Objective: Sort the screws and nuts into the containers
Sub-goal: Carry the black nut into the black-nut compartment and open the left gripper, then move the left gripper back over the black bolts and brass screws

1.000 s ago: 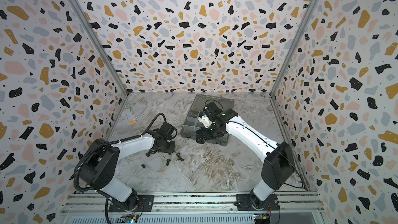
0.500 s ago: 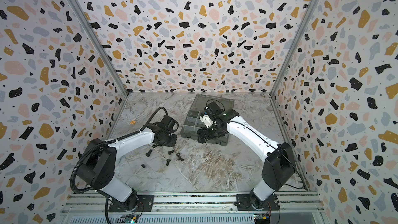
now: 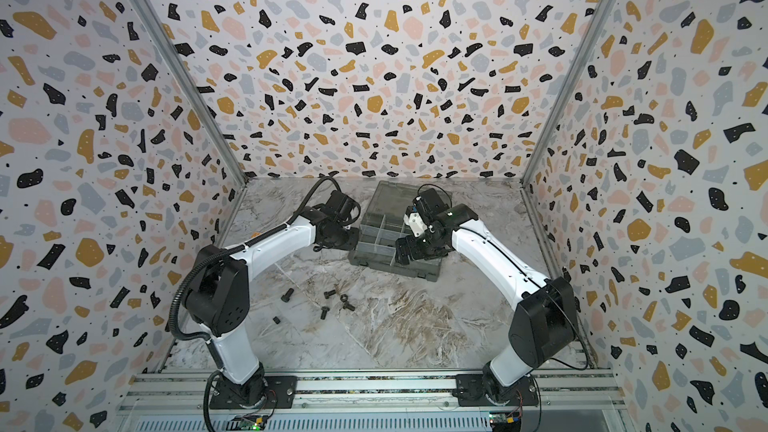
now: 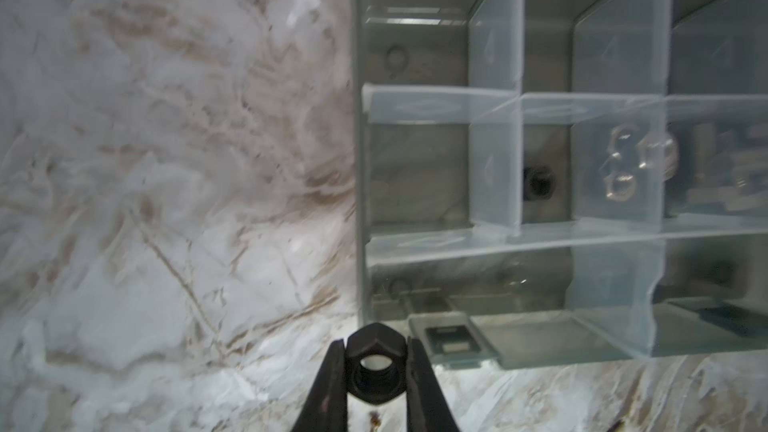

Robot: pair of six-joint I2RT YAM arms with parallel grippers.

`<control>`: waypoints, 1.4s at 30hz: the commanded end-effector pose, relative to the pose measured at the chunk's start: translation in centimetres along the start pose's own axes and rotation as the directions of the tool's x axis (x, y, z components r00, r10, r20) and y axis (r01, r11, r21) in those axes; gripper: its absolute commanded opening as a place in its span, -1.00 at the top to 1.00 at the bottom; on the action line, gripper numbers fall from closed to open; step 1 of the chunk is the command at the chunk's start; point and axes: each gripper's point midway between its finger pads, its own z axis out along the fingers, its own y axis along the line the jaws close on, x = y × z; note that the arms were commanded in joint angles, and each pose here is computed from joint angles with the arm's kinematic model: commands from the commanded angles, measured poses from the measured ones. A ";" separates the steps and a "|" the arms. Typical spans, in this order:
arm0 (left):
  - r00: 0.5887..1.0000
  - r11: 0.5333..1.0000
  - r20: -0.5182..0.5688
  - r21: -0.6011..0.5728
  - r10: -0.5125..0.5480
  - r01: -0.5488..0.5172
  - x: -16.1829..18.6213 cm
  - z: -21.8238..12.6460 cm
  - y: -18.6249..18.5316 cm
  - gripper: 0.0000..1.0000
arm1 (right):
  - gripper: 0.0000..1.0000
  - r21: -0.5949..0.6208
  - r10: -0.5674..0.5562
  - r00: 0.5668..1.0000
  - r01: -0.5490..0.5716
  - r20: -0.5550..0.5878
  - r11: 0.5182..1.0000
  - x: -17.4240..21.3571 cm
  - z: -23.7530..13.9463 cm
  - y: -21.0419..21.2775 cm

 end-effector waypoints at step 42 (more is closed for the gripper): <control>0.998 0.999 -0.042 -0.017 0.049 -0.050 2.6 -3.1 -0.8 -0.13 | -0.87 0.026 -0.062 0.998 0.063 -0.032 0.998 -0.6 0.9 2.1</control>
